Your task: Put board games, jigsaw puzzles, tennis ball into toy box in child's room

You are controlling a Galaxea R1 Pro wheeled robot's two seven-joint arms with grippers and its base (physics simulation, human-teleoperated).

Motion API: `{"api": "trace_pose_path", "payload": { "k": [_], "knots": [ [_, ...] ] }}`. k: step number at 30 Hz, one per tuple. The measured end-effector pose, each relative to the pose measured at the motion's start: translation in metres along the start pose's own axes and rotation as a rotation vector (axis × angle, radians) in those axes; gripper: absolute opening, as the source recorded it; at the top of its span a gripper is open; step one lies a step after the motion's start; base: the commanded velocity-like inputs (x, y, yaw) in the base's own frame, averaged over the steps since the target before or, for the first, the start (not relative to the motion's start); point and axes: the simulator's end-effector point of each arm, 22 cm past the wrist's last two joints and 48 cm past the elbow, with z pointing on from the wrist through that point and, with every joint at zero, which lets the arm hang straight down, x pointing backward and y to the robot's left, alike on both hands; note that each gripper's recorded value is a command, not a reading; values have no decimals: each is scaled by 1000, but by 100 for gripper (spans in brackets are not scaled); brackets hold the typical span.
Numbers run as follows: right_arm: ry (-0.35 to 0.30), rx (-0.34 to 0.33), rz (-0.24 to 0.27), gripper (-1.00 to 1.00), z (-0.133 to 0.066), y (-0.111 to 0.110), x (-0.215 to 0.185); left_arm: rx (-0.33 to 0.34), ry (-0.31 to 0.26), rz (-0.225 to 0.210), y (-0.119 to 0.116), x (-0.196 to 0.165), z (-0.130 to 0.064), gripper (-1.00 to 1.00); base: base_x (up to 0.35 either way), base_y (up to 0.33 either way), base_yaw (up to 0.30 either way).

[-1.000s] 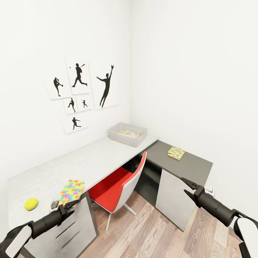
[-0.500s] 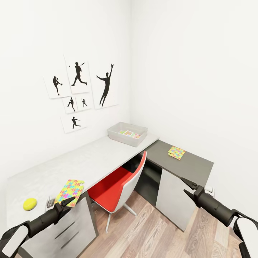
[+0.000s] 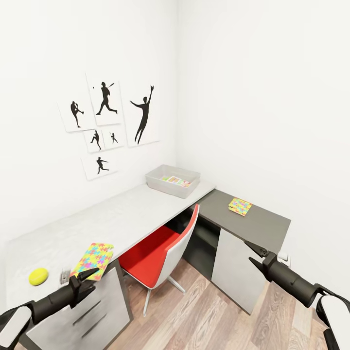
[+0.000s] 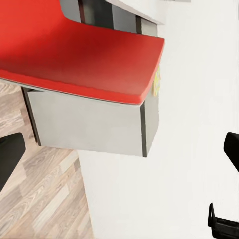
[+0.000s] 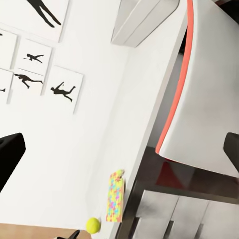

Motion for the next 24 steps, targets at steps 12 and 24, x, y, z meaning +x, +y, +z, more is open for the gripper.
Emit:
{"api": "trace_pose_path", "payload": {
  "k": [12, 24],
  "knots": [
    [-1, 2, -5, 100, 3, -11, -1, 7, 14, -47, 8, -5, -2, 100, 0, 0, 0],
    [-1, 5, -4, 100, 8, -24, 2, 36, -14, -38, 11, -21, -8, 100, 0, 0, 0]
  ]
}}
